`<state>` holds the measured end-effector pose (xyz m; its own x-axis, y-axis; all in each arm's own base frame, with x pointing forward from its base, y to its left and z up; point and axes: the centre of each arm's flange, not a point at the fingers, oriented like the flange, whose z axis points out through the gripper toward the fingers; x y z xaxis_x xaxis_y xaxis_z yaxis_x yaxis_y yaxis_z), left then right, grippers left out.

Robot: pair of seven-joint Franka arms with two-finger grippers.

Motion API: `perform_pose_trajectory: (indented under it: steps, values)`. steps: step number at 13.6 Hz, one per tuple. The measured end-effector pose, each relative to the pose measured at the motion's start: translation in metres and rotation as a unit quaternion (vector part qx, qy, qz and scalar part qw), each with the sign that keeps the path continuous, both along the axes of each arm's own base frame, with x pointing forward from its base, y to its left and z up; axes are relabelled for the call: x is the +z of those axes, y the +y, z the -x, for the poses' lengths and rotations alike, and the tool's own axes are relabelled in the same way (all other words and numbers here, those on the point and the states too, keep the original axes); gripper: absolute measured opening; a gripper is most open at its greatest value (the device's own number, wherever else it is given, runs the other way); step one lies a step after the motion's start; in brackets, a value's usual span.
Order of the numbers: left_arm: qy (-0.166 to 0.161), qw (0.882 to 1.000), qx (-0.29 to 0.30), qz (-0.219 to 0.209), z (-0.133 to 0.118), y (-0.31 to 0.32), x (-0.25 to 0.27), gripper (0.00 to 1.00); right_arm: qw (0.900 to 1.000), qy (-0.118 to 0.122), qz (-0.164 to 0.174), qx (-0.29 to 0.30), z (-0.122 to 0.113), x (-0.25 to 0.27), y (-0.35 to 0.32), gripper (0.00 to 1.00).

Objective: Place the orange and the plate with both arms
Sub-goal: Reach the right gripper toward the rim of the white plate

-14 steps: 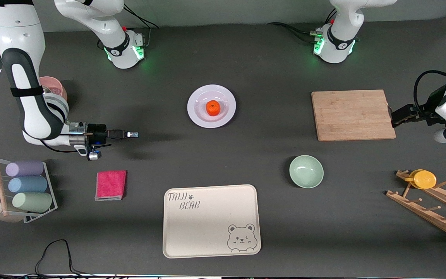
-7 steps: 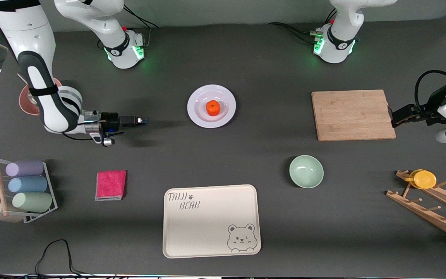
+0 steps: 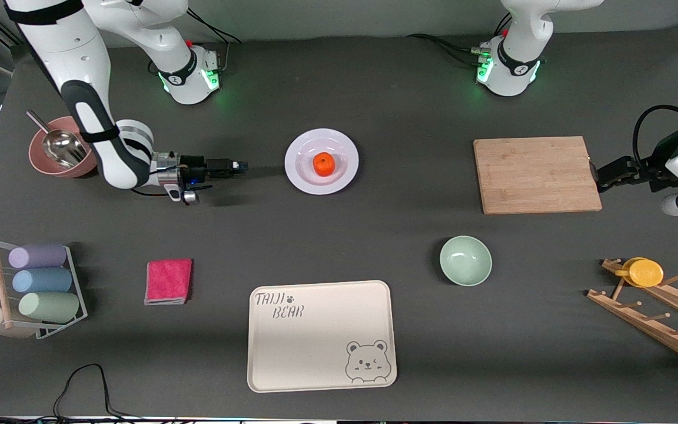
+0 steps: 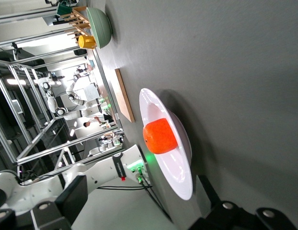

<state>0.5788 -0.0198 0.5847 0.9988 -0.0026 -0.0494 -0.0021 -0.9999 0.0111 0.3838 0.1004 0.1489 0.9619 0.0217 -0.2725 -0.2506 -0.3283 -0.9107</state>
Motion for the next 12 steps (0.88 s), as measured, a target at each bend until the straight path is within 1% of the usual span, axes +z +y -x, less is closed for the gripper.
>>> perform_pose_trajectory:
  steps: [3,7,12]
  values:
    - [0.006,1.0,0.0,0.0,0.001,0.0,-0.001,1.0,1.0,-0.01,-0.004,-0.001,0.015,-0.009,0.02,1.0]
    - [0.007,1.0,0.001,0.0,0.002,0.001,-0.001,1.0,0.999,-0.033,0.002,0.002,0.033,-0.032,0.033,1.0]
    - [0.009,1.0,0.001,-0.001,0.002,0.002,-0.002,1.0,0.999,-0.037,-0.001,-0.003,0.045,-0.044,0.061,1.0]
